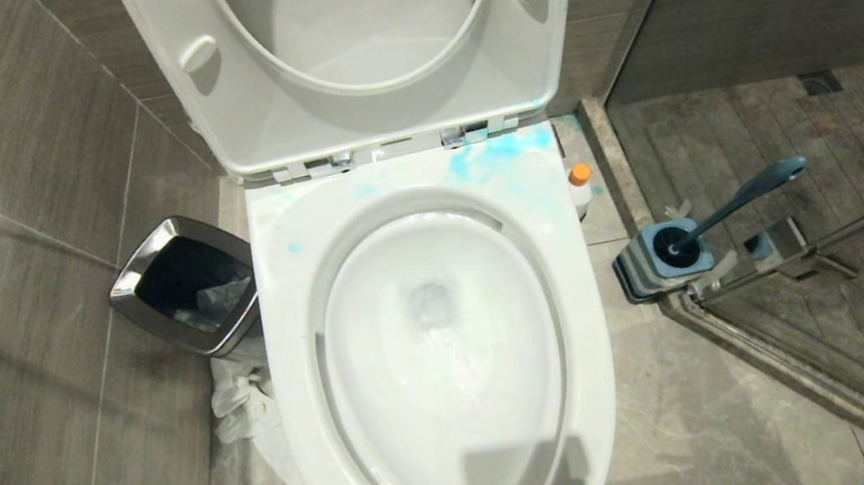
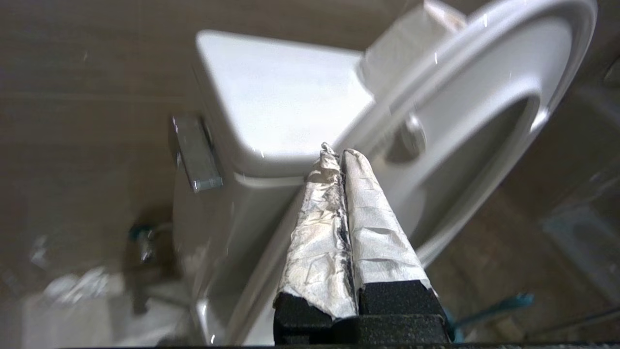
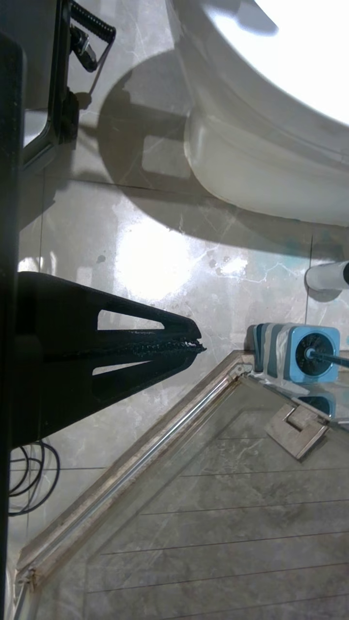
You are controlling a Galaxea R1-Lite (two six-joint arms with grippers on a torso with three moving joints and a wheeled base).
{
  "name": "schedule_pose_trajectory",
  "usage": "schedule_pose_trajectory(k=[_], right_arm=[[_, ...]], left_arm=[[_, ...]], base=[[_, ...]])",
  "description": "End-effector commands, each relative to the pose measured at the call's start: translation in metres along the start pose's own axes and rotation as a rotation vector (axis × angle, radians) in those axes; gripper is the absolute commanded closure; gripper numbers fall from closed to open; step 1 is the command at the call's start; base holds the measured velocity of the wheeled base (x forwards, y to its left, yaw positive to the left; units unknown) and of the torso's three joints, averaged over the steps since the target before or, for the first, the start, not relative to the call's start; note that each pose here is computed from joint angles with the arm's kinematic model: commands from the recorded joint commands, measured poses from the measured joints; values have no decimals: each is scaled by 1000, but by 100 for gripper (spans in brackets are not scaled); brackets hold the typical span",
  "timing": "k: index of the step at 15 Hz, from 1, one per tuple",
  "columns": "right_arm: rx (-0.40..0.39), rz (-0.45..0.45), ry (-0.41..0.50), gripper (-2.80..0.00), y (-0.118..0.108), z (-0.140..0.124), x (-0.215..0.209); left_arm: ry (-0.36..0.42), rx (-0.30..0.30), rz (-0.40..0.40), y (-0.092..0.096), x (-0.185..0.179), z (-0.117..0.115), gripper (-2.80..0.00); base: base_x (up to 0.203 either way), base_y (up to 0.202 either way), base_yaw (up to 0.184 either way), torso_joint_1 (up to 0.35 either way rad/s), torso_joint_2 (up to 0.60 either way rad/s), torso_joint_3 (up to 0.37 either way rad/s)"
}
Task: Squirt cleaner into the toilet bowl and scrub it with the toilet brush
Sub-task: Close the toilet lid
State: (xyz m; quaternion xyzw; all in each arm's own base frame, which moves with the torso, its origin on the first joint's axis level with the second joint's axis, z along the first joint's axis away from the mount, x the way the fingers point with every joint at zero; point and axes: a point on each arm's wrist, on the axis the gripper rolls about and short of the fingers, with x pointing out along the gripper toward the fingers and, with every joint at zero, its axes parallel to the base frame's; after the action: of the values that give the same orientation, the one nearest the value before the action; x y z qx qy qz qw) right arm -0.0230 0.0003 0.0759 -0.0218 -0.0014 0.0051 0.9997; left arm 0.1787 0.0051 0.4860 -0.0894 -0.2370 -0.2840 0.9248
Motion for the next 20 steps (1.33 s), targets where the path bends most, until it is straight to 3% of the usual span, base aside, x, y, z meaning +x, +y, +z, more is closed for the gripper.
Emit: schedule_pose_trajectory(k=[1, 5, 9, 11, 17, 20], right_arm=[[-1, 1, 1, 0, 0, 0, 0], [-1, 1, 1, 0, 0, 0, 0], [-1, 1, 1, 0, 0, 0, 0], [-1, 1, 1, 0, 0, 0, 0], [-1, 1, 1, 0, 0, 0, 0], [-1, 1, 1, 0, 0, 0, 0]], left_arm=[[-68, -92, -58, 38, 40, -20, 0], [-255, -91, -266, 55, 64, -37, 0], [-275, -136, -343, 49, 79, -56, 0], [-274, -142, -356, 46, 83, -60, 0], [-284, -87, -368, 32, 94, -71, 0], [-233, -58, -226, 40, 100, -81, 0]], base=[[0, 0, 0, 0, 0, 0], [0, 0, 0, 0, 0, 0], [0, 0, 0, 0, 0, 0], [0, 0, 0, 0, 0, 0], [0, 0, 0, 0, 0, 0], [0, 0, 0, 0, 0, 0]])
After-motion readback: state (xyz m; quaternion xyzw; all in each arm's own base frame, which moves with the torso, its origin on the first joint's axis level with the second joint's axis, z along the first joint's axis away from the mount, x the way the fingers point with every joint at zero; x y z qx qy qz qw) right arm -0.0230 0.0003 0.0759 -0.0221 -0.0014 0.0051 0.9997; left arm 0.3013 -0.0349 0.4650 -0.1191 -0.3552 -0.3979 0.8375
